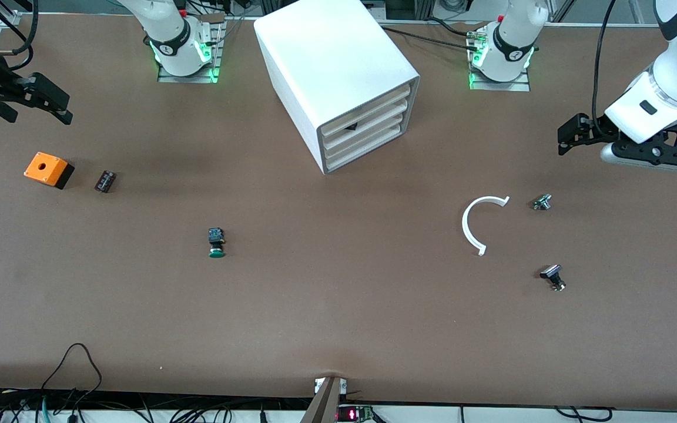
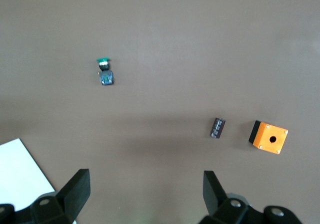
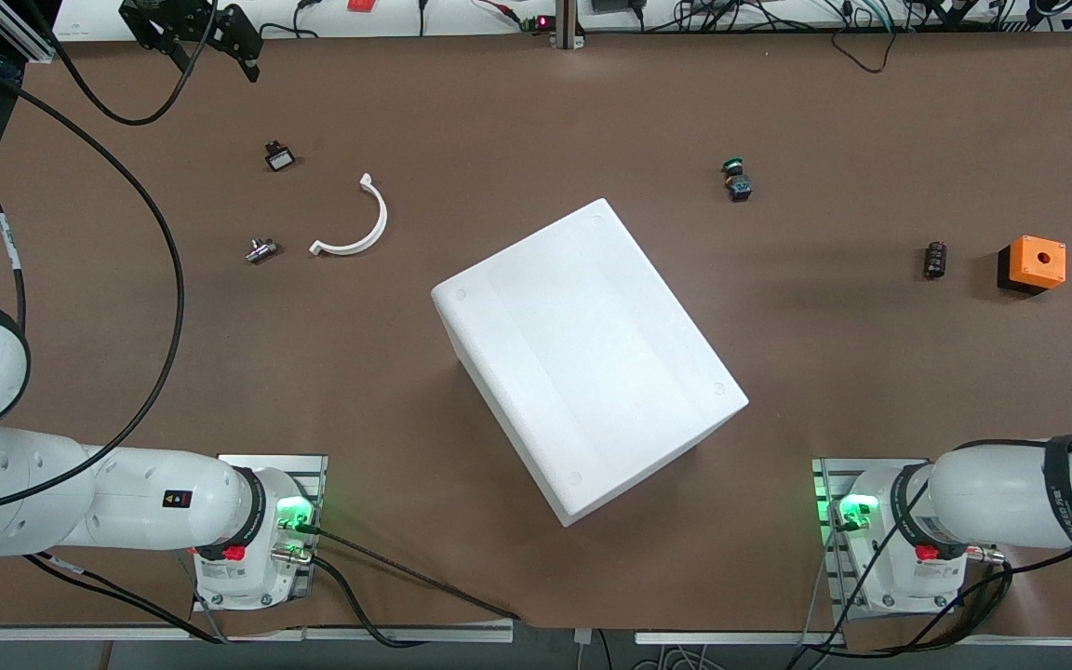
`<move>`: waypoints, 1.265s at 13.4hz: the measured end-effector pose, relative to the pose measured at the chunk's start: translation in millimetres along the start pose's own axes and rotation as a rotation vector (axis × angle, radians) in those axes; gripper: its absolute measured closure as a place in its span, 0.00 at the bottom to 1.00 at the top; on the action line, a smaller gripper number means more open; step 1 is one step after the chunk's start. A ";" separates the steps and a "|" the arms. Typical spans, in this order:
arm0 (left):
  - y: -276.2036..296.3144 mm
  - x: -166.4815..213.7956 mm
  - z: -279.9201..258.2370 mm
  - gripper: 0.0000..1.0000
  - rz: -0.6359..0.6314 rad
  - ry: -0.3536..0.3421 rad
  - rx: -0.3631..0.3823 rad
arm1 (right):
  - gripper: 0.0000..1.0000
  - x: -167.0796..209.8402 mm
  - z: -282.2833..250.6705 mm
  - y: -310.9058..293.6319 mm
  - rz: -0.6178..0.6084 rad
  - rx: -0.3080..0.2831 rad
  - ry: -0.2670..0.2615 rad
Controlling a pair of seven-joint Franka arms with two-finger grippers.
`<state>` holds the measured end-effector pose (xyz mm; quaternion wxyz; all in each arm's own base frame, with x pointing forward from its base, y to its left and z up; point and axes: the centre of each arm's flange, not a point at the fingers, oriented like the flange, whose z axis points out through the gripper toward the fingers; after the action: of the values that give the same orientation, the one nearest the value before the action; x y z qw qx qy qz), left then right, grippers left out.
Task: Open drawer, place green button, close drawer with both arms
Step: 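Move the right gripper toward the green button while the left gripper lifts, then grasp the green button with the right gripper while the left gripper reaches the drawer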
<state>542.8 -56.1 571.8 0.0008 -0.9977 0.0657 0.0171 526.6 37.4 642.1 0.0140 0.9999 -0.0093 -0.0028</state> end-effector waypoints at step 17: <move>69.1 22.1 168.7 0.00 0.439 -0.472 -1.017 | 0.00 91.6 191.4 -93.9 -0.105 0.111 -0.098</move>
<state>549.9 -126.8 402.4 -0.4655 -0.8053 0.2516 0.2673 618.8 124.2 447.7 -0.0423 0.9969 0.0426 -0.0518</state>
